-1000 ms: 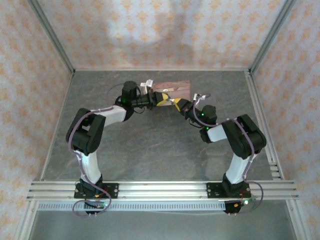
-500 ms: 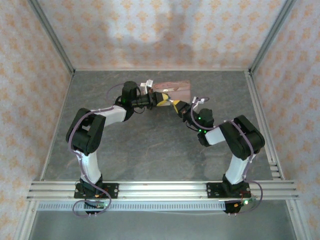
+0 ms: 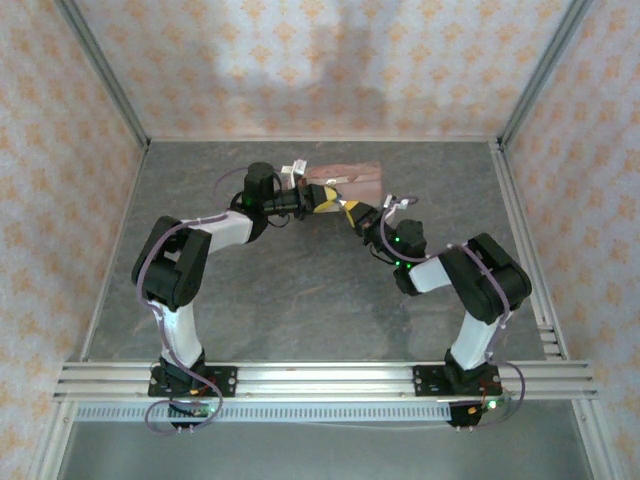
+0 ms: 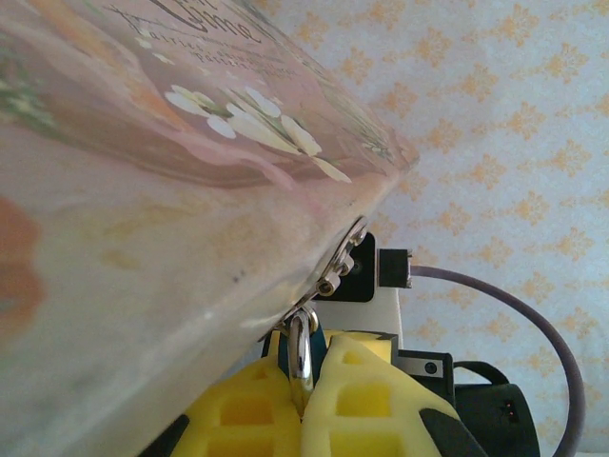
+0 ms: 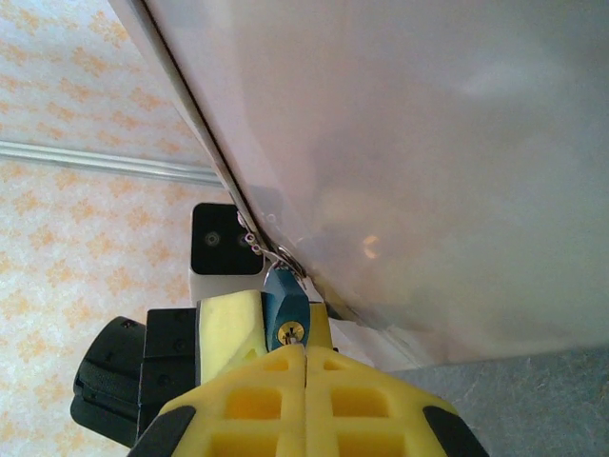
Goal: Unlock the padlock with the key
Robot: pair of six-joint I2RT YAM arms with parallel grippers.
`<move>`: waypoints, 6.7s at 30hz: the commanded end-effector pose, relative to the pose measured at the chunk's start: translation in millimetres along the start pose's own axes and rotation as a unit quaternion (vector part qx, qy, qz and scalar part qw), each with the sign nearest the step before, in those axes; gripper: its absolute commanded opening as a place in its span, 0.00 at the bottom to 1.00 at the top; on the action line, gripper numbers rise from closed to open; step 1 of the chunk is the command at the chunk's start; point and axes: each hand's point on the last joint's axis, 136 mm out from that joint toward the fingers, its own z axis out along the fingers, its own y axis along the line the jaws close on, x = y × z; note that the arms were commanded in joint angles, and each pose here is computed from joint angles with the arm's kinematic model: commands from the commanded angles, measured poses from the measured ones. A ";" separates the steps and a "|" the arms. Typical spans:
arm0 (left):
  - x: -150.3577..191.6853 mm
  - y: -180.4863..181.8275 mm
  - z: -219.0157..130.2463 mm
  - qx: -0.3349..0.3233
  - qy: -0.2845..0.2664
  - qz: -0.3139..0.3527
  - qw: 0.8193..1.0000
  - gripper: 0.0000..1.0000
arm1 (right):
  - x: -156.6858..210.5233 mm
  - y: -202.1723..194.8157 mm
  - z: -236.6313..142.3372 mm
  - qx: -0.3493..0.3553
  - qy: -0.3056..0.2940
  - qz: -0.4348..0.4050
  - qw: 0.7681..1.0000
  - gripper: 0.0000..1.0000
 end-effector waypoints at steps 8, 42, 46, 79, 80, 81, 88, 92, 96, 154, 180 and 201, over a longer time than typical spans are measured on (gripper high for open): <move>37.2 -25.2 9.5 0.022 0.069 0.040 0.997 0.00 | 8.8 23.6 33.6 -0.050 0.037 0.009 0.998 0.00; 56.7 92.9 8.8 -0.170 0.074 -0.024 0.982 0.00 | 35.6 -107.0 -66.7 0.136 0.081 0.040 0.987 0.31; 64.8 102.3 10.7 -0.180 0.085 -0.036 0.979 0.00 | 37.7 -110.7 -71.1 0.156 0.087 0.019 0.984 0.31; 82.2 81.5 12.0 -0.183 0.152 -0.056 0.970 0.00 | 47.3 -98.7 -37.3 0.328 0.235 -0.463 0.790 0.45; 82.7 81.4 11.8 -0.184 0.153 -0.055 0.969 0.00 | 47.1 -99.2 -35.3 0.326 0.234 -0.466 0.789 0.46; 82.7 81.1 11.6 -0.184 0.154 -0.055 0.969 0.00 | 46.5 -100.0 -34.1 0.326 0.232 -0.470 0.787 0.45; 83.9 81.6 12.8 -0.182 0.159 -0.058 0.969 0.00 | 45.3 -102.1 -25.2 0.325 0.230 -0.488 0.777 0.41; 83.4 81.4 13.7 -0.181 0.161 -0.059 0.968 0.00 | 48.1 -102.4 -21.3 0.319 0.238 -0.497 0.771 0.40; 84.0 81.1 13.1 -0.182 0.163 -0.059 0.968 0.00 | 49.4 -102.9 -17.2 0.318 0.239 -0.506 0.765 0.39; 95.3 96.1 3.9 -0.212 0.194 -0.057 0.956 0.33 | 70.0 -105.3 -6.1 0.276 0.304 -0.507 0.758 0.00; 95.0 102.7 -19.5 -0.245 0.158 -0.045 0.956 0.35 | 45.6 -82.8 -44.8 0.303 0.242 -0.483 0.785 0.37; 65.5 111.0 -6.2 -0.300 0.031 0.066 0.951 0.41 | 12.3 -94.8 -12.6 0.361 0.185 -0.489 0.773 0.15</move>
